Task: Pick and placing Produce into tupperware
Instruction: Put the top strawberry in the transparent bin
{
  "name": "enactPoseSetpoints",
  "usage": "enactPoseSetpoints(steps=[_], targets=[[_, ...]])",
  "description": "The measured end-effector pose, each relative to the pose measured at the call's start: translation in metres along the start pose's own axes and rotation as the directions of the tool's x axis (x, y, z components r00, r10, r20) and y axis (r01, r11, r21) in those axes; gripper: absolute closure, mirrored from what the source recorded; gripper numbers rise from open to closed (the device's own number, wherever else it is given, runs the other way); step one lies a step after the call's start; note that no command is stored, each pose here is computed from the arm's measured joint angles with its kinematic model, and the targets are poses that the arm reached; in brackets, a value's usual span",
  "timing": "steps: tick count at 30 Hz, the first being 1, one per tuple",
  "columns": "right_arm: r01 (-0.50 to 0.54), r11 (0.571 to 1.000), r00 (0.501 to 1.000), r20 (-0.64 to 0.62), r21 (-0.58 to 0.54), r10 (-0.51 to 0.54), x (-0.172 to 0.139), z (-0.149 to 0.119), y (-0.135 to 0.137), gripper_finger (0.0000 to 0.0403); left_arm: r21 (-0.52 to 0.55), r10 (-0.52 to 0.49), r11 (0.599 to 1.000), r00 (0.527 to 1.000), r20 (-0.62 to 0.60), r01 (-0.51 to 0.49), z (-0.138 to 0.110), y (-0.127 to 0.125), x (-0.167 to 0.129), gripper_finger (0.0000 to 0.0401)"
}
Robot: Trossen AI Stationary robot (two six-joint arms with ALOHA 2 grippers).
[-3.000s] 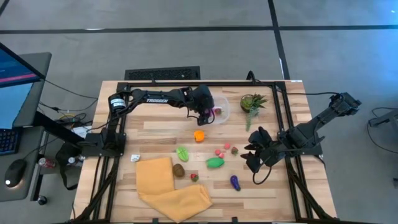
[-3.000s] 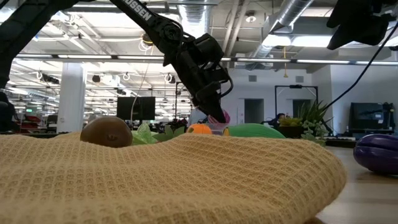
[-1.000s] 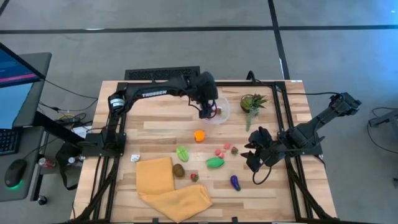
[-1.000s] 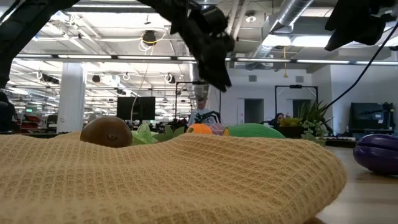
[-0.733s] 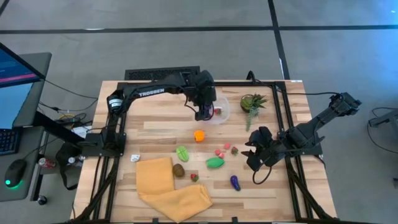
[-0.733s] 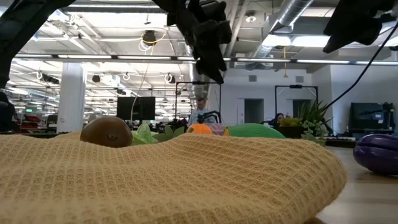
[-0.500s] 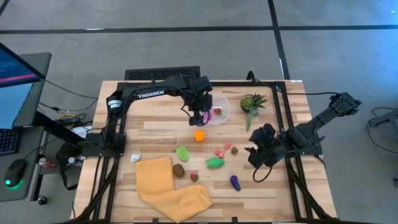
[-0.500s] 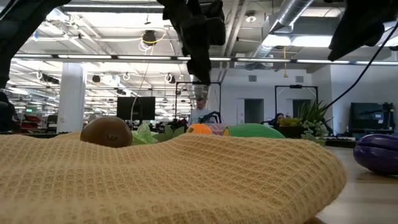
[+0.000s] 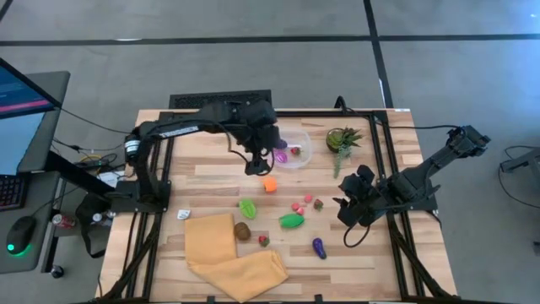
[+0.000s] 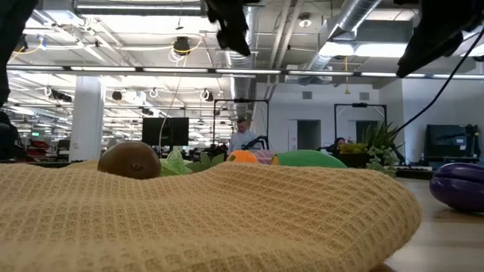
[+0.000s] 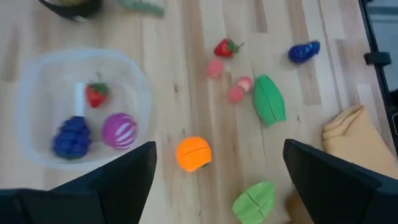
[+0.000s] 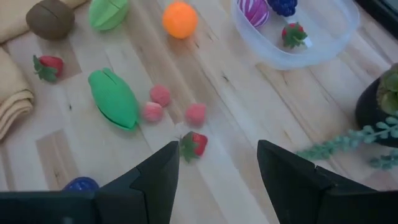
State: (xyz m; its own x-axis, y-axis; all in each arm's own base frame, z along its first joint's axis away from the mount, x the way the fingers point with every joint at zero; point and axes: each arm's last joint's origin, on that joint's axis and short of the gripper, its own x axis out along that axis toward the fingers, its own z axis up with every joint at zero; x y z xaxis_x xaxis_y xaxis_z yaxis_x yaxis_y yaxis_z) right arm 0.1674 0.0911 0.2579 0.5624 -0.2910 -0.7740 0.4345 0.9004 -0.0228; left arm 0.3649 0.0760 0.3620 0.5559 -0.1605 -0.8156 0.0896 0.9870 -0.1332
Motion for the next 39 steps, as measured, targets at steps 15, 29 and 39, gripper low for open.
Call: enactPoseSetpoints(steps=[15, 29, 39], targets=[[-0.147, 0.977, 0.988, 0.066, 0.155, 0.138, 0.044, -0.048, 0.010, 0.0165, -0.098, 0.308, 0.951, 0.903, 0.299, -0.292, -0.067, -0.064, -0.100, 0.0060], [-0.112, 0.973, 0.991, 0.093, 0.203, 0.094, 0.072, -0.066, -0.003, 0.0165, -0.490, 0.475, 0.845, 0.721, 0.505, -0.213, -0.189, -0.091, -0.097, 0.0060], [-0.188, 0.907, 0.980, 0.005, 0.376, 0.201, 0.085, -0.049, -0.012, 0.0165, -0.569, 0.535, 0.794, 0.691, 0.486, -0.214, -0.218, -0.096, -0.071, 0.0060]])
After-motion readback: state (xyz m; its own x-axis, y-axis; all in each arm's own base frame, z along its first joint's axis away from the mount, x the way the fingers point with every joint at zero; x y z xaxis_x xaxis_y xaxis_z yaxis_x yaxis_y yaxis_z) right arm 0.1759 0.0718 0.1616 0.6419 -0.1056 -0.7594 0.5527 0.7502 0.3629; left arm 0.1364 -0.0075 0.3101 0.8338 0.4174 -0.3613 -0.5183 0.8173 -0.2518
